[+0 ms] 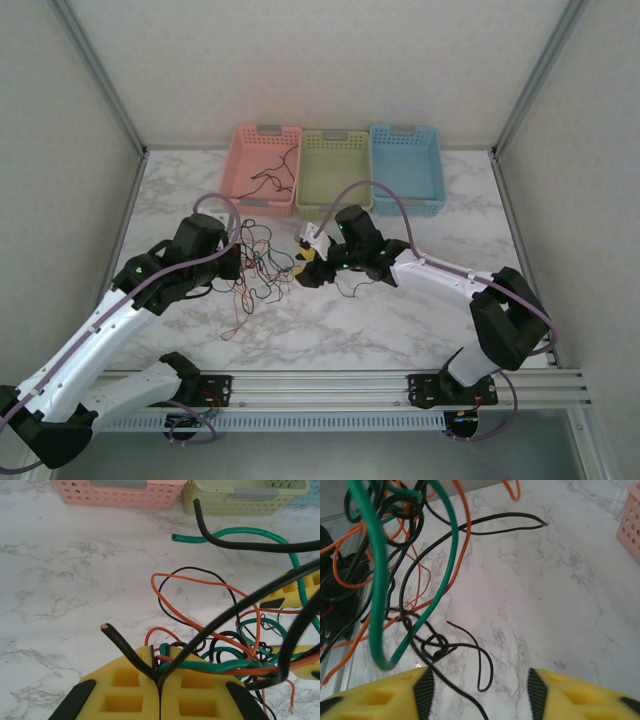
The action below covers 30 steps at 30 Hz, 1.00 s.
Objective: Untangle the cables
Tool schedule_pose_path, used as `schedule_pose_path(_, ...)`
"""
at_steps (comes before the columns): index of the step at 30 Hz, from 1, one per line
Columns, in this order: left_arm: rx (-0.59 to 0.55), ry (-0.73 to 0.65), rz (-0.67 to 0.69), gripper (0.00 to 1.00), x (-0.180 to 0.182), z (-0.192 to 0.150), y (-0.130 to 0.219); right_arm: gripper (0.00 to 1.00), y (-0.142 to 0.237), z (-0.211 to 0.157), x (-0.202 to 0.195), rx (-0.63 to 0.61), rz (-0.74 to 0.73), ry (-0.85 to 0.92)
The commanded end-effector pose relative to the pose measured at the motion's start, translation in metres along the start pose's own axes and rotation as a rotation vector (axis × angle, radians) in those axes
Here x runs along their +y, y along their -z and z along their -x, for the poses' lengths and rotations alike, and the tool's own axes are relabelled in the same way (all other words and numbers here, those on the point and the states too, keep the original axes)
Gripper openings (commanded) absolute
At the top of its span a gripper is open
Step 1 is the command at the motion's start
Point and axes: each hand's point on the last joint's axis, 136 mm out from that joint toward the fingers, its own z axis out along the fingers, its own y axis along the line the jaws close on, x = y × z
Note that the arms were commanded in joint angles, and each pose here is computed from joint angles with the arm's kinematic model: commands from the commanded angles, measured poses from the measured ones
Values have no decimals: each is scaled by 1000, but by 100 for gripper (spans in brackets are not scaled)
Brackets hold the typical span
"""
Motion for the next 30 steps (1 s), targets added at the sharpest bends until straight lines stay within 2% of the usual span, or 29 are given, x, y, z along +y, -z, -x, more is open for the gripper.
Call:
schedule_pose_path(1, -27, -8, -20, 0, -1, 7, 10, 35, -3, 10, 4, -15, 26, 45)
schedule_pose_path(4, -30, -6, -22, 0, -1, 7, 10, 16, -2, 11, 5, -18, 30, 49)
schedule_pose_path(8, -32, -7, -18, 0, -1, 8, 10, 0, -1, 9, 10, -15, 49, 59)
schedule_pose_path(13, -37, -11, -8, 0, 1, 9, 12, 0, 5, 6, 8, -2, 10, 70)
schedule_pose_path(19, -33, -10, 31, 0, 9, 6, 12, 0, 23, 13, -6, -17, -111, 61)
schedule_pose_path(23, -29, -13, 61, 0, 15, 4, 12, 0, 48, 22, -27, -63, -254, 4)
schedule_pose_path(25, -28, -14, 67, 0, 17, 3, 13, 0, 71, 23, -48, -93, -357, -47)
schedule_pose_path(30, -29, -13, 77, 0, 19, 2, 14, 0, 120, 21, -73, -159, -549, -136)
